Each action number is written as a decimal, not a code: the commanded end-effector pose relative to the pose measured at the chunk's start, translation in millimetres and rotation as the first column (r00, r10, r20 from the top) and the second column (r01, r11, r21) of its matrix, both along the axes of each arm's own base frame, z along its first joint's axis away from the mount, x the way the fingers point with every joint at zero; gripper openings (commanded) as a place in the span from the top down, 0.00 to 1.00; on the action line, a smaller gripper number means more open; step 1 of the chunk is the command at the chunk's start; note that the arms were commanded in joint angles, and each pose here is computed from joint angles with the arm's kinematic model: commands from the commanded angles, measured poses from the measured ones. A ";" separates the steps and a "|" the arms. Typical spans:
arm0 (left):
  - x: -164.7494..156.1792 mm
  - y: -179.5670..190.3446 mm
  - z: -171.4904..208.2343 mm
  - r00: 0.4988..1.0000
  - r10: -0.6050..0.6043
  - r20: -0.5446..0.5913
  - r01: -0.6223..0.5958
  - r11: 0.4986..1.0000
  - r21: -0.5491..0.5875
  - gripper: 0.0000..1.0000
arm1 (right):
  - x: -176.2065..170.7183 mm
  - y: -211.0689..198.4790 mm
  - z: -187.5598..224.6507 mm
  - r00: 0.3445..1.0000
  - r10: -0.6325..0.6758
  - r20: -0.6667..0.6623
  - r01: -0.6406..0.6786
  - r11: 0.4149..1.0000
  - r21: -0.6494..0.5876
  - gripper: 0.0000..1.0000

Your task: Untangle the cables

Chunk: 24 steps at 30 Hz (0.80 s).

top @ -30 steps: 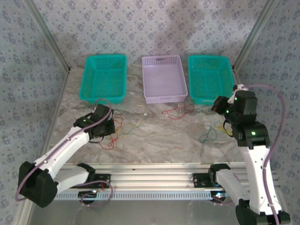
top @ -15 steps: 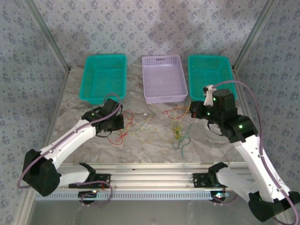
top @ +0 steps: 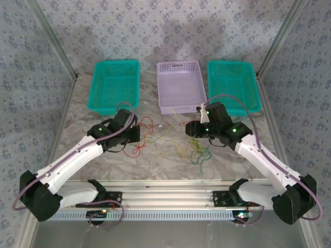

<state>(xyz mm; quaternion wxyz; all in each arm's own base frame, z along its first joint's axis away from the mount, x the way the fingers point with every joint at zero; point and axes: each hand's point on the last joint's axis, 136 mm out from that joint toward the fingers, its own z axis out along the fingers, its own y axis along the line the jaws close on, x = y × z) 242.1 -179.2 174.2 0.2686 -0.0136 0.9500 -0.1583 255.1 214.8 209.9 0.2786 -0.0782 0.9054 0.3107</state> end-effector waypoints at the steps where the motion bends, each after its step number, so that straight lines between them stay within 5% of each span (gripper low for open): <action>1: -5.2 -1.4 14.9 0.999 0.009 0.053 -0.007 0.999 -0.047 1.00 | 5.6 18.8 22.3 0.996 0.041 0.083 -0.048 0.995 0.091 0.57; 16: -6.7 -23.9 41.8 0.991 0.012 0.134 0.018 0.976 -0.218 1.00 | 3.5 87.6 -1.4 0.984 0.150 0.100 -0.167 0.964 0.204 0.39; 24: -9.1 -21.6 45.1 0.988 0.019 0.151 0.017 0.972 -0.236 1.00 | 8.6 90.6 -9.0 0.986 0.123 0.113 -0.140 0.977 0.158 0.69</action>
